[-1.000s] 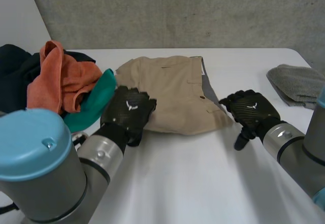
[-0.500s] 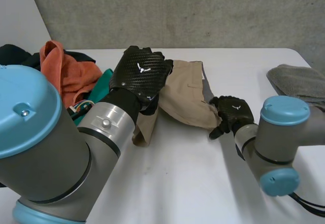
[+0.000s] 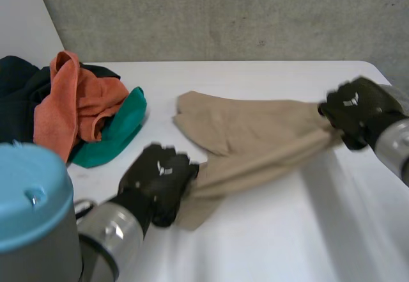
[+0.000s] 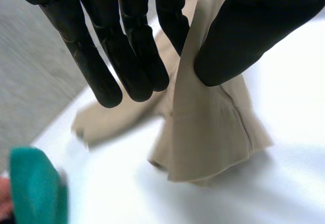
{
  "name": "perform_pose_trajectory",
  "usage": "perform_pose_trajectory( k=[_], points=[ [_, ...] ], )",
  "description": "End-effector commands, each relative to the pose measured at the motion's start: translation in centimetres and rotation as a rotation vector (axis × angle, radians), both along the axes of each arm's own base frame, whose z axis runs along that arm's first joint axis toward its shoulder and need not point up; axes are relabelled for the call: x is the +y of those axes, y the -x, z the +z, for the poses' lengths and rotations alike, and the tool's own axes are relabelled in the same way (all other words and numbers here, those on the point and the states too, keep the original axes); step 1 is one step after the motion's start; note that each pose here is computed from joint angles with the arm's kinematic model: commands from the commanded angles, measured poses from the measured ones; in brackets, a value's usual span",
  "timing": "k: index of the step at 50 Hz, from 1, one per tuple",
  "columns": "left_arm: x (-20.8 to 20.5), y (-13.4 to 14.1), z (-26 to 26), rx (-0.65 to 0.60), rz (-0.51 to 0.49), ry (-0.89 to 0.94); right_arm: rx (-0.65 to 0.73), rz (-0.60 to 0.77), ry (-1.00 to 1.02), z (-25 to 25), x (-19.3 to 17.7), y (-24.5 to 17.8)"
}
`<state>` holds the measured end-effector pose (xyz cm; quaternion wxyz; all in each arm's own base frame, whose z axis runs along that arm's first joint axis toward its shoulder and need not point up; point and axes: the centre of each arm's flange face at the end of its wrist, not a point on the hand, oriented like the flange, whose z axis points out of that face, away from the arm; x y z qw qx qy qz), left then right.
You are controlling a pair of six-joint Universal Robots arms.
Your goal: Fold the laundry.
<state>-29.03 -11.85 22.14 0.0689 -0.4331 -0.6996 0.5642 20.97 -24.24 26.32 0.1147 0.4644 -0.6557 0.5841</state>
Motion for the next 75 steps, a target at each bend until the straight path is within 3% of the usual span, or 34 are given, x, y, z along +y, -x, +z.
perform_pose_trajectory(
  k=[1,10,16,21,26,30,36,40,47,52,64,70,75],
  points=[
    [3.4,-1.2,-2.2,-0.094,-0.061,-0.088,0.191,0.007,-0.261,-1.2,4.8,1.7],
    [2.7,-0.3,-3.3,-0.119,-0.071,-0.101,0.240,0.025,-0.340,-4.3,4.8,1.8],
    [-2.6,2.3,-4.5,-0.097,-0.003,-0.075,0.251,0.024,-0.357,-7.2,2.0,1.0],
    [-7.7,5.1,-4.4,-0.039,0.036,0.008,0.237,-0.012,-0.255,-6.8,-1.5,0.1],
    [-14.1,7.5,-1.2,0.043,0.074,0.225,0.189,-0.085,-0.009,-4.0,-7.9,-1.5],
    [-19.2,9.1,7.3,0.177,0.125,0.634,0.051,-0.121,0.359,2.5,-12.1,-3.2],
    [-20.2,9.3,16.8,0.419,0.203,1.037,-0.254,-0.112,0.972,12.1,-14.0,-4.5],
    [-19.7,9.0,19.3,0.518,0.210,1.132,-0.317,-0.055,1.096,13.5,-13.6,-5.0],
    [-19.4,8.9,14.9,0.469,0.168,0.959,-0.372,-0.004,0.946,11.0,-13.3,-6.1],
    [-18.8,8.5,9.2,0.356,0.146,0.820,-0.346,0.003,0.697,5.6,-13.5,-6.3],
    [-15.0,6.2,-4.6,0.089,0.098,0.474,-0.117,-0.023,0.071,-11.5,-11.4,-5.8],
    [-10.9,4.3,-9.1,-0.055,0.058,0.297,-0.057,-0.035,-0.089,-13.7,-8.9,-4.6],
    [-7.7,2.6,-7.1,-0.114,0.047,0.233,-0.039,-0.039,-0.120,-11.4,-6.3,-3.7]
  ],
)
